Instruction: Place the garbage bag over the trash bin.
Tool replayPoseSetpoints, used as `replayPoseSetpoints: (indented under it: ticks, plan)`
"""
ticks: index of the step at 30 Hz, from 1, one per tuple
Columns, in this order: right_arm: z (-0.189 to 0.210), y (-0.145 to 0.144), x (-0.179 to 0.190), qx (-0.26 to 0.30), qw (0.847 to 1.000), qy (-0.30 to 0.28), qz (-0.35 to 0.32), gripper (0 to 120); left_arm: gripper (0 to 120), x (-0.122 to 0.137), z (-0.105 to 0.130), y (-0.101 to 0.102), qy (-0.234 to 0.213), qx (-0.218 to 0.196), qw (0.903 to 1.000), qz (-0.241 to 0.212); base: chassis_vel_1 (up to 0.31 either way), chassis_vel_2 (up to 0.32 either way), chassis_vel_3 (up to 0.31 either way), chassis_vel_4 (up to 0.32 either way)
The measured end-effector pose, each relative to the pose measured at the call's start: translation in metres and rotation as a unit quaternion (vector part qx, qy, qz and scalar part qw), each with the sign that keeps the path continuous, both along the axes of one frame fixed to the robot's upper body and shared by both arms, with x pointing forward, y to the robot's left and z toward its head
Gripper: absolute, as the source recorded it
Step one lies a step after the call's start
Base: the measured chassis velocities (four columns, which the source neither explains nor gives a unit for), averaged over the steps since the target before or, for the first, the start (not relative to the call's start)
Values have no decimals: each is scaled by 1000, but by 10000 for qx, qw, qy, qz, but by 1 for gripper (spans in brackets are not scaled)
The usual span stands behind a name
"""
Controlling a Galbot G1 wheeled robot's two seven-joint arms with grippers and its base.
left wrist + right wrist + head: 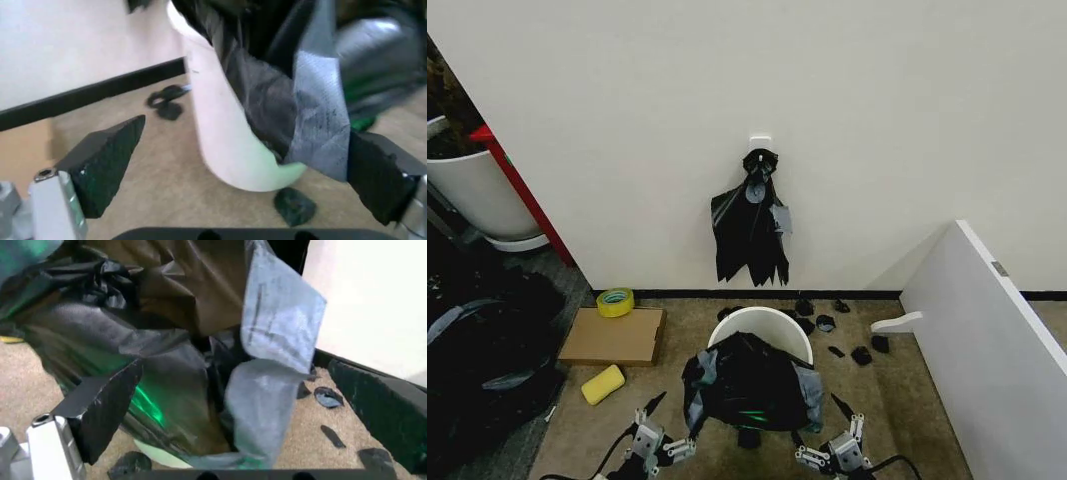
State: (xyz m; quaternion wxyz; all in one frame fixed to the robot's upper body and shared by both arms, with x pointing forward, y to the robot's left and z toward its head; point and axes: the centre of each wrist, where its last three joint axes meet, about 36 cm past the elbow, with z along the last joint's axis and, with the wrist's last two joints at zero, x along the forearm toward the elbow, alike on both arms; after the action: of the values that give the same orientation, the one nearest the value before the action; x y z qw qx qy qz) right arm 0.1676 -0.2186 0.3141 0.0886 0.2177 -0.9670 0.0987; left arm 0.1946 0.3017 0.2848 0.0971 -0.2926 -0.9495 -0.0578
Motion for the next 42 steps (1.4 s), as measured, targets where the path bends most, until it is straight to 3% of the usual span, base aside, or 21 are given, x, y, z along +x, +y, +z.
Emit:
replayPoseSetpoints:
  ticks: [3, 8, 17, 21, 23, 24, 25, 26, 29, 31, 33, 36, 38, 42]
  plan:
    - [-2, 3, 3, 34, 10000, -13, -1, 100, 100, 4, -29, 25, -50, -331, 9967, -735, 0, 0, 0, 0]
    - [-5, 5, 4, 62, 10000, 0, 3, 100, 100, 13, -49, 48, -143, -694, 9910, -1138, 0, 0, 0, 0]
    - [-2, 6, 6, 98, 9999, -66, -14, 100, 100, 46, -57, 81, -600, -597, 9880, -1291, 0, 0, 0, 0]
    - [8, 2, 8, 224, 9989, -374, 148, 100, 100, 58, -56, 96, -850, -480, 9843, -1470, 0, 0, 0, 0]
    - [26, 0, 13, 680, 9902, -998, 708, 100, 100, 72, -54, 115, -1224, -362, 9794, -1566, 0, 0, 0, 0]
    - [26, 0, 13, 680, 9902, -998, 708, 100, 100, 72, -54, 115, -1224, -362, 9794, -1566, 0, 0, 0, 0]
    - [31, 1, 16, 788, 9877, -1105, 781, 100, 100, 74, -53, 118, -1324, -349, 9789, -1519, 0, 0, 0, 0]
    - [48, 6, 29, 1116, 9834, -1219, 745, 100, 100, 81, -50, 122, -1647, -369, 9789, -1154, 0, 0, 0, 0]
    - [72, 11, 58, 1382, 9848, -987, 378, 100, 100, 85, -43, 121, -1960, -603, 9775, -487, 0, 0, 0, 0]
    - [88, 3, 104, 1525, 9856, -710, 148, 100, 100, 88, -28, 121, -2223, -950, 9700, -240, 0, 0, 0, 0]
    - [88, 0, 113, 1512, 9864, -628, 151, 100, 100, 88, -24, 124, -2272, -996, 9682, -309, 0, 0, 0, 0]
    - [89, -13, 156, 1341, 9904, -261, 195, 100, 100, 93, -9, 146, -2478, -881, 9637, -469, 0, 0, 0, 0]
    - [87, -24, 195, 1086, 9931, 58, 447, 100, 100, 97, -1, 158, -2576, -808, 9628, -108, 0, 0, 0, 0]
    - [83, -44, 237, 686, 9903, 491, 1101, 100, 100, 95, 3, 154, -2622, -781, 9609, 425, 0, 0, 0, 0]
